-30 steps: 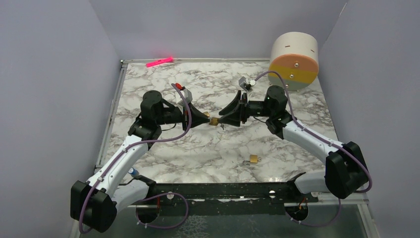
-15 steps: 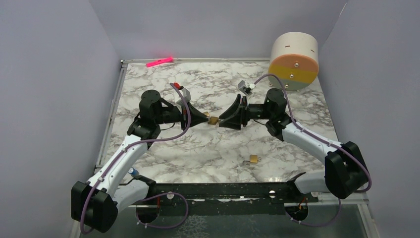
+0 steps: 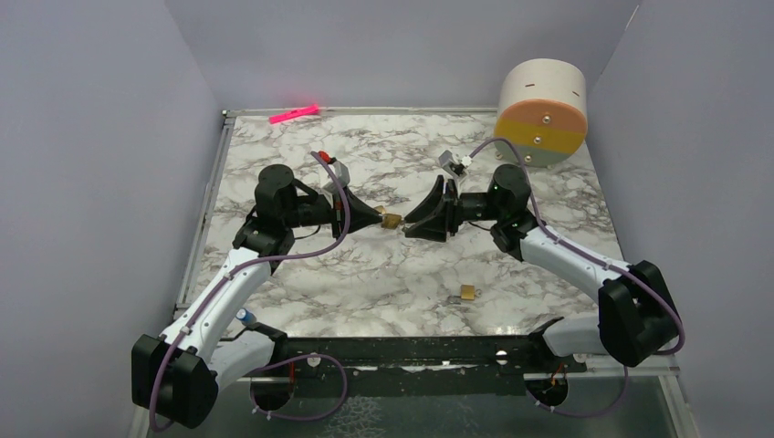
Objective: Lock with the key
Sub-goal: Lock the lock.
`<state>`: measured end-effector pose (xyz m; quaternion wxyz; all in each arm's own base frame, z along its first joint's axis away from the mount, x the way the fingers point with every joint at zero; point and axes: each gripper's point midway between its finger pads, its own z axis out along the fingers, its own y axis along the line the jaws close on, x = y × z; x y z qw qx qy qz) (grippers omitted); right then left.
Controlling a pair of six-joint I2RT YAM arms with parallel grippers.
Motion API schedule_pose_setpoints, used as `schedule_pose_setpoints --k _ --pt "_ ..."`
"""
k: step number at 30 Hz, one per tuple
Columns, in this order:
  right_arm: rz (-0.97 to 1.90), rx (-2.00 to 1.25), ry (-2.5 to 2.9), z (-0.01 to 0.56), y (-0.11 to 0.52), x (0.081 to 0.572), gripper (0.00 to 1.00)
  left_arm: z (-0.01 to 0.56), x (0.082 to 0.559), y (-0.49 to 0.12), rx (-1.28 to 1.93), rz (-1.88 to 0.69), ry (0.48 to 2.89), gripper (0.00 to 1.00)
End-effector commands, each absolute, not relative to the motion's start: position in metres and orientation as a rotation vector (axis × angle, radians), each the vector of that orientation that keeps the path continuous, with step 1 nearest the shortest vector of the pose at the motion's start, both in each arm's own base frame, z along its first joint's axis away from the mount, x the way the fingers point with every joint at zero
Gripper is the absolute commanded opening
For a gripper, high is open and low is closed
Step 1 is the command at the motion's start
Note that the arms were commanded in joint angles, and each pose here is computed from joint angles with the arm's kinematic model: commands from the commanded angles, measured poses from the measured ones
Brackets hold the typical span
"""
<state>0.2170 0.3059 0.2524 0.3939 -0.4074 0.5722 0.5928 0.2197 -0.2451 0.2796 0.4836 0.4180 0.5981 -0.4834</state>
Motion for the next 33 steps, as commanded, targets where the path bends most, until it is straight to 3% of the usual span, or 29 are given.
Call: schedule_pose_setpoints --k 1,15,33 --pt "1.497 -1.077 1.389 0.262 0.308 0.220 0.49 0.300 0.213 -0.244 1.056 -1.175 1.373 0.00" --pt "1.367 -0.979 1.423 0.261 0.307 0.244 0.62 0.298 0.213 -0.244 1.055 -1.176 1.378 0.00" --pt "1.360 -0.964 1.430 0.261 0.308 0.247 0.60 0.299 0.214 -0.244 1.059 -1.182 1.372 0.00"
